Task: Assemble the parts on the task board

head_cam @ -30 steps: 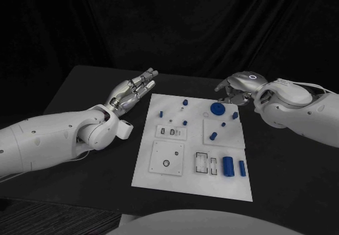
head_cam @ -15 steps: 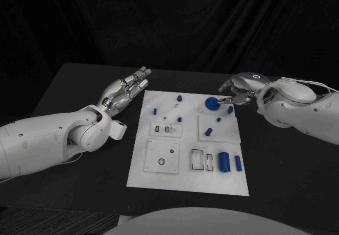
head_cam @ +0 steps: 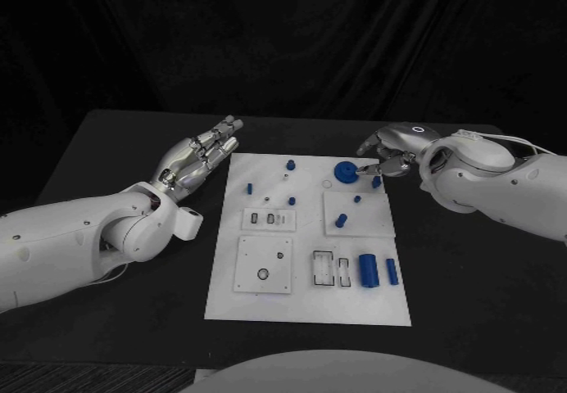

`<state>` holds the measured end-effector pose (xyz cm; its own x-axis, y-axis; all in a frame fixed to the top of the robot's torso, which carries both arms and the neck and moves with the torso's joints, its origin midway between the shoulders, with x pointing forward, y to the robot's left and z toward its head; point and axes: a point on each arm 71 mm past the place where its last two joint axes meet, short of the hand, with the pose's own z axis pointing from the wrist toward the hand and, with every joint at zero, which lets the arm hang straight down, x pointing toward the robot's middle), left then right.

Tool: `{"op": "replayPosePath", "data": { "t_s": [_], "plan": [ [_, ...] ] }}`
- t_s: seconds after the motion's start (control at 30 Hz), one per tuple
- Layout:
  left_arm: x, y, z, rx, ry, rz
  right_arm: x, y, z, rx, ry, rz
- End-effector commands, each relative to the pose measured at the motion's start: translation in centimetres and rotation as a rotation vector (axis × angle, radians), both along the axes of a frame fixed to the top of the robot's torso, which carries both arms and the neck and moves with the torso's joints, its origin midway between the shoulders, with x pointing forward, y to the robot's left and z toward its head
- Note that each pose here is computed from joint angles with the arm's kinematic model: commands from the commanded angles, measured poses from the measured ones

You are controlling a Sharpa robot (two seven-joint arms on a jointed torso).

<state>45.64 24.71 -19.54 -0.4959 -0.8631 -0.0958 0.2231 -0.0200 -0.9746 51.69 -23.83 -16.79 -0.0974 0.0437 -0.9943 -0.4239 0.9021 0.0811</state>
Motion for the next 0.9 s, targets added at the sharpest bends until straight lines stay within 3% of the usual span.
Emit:
{"op": "replayPosePath", "data": {
  "t_s": [0.03,0.9],
  "plan": [
    [-0.22,-0.1,0.67,-0.042,-0.07,-0.013,0.0,0.0,-0.1,0.004,-0.002,-0.018],
    [-0.16,0.0,0.61,-0.04,-0.064,-0.017,0.1,1.4,-0.4,-0.003,0.018,-0.01]
  ]
}}
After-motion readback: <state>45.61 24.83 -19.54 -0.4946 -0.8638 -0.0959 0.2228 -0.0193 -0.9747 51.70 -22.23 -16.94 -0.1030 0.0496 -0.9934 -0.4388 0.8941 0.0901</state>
